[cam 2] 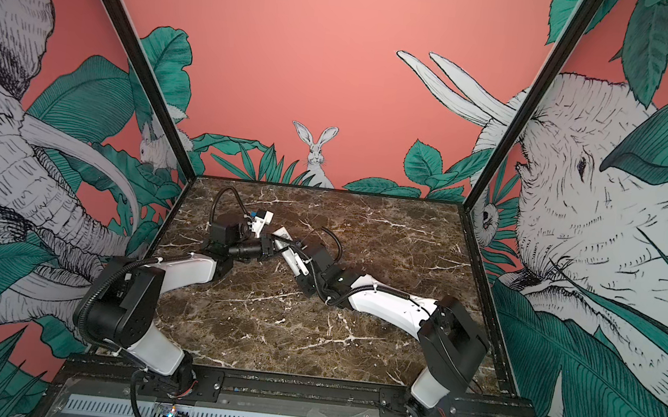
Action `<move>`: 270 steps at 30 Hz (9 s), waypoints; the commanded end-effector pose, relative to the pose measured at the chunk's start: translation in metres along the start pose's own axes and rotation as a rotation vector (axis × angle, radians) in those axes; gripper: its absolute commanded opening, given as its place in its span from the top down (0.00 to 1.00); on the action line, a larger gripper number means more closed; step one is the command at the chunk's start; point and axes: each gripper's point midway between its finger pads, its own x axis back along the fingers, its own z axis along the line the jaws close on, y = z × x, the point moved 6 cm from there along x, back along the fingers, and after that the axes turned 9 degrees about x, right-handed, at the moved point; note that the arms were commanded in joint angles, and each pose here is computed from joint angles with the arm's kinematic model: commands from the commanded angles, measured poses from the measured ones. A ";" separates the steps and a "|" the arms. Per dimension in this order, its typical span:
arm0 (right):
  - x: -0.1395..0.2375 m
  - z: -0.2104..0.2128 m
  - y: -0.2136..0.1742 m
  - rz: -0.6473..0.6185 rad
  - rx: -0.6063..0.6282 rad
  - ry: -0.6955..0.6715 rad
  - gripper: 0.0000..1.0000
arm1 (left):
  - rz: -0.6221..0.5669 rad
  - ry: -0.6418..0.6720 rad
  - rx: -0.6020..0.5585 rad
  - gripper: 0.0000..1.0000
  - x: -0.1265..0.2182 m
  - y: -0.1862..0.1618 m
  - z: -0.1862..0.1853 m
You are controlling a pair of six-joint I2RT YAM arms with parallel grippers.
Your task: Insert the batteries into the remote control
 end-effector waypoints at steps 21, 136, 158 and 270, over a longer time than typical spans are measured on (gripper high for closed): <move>0.001 0.010 0.001 0.115 -0.019 0.087 0.90 | -0.024 0.032 -0.062 0.85 0.008 0.001 -0.009; -0.041 -0.037 -0.015 0.033 -0.031 0.017 0.84 | 0.093 -0.144 -0.071 0.85 0.023 0.009 -0.065; 0.037 -0.019 0.001 -0.196 -0.086 0.346 0.50 | 0.131 -0.027 -0.207 0.83 0.006 -0.009 -0.048; 0.031 0.005 -0.010 0.116 -0.067 0.200 0.87 | 0.168 0.023 -0.130 0.83 0.000 -0.009 -0.035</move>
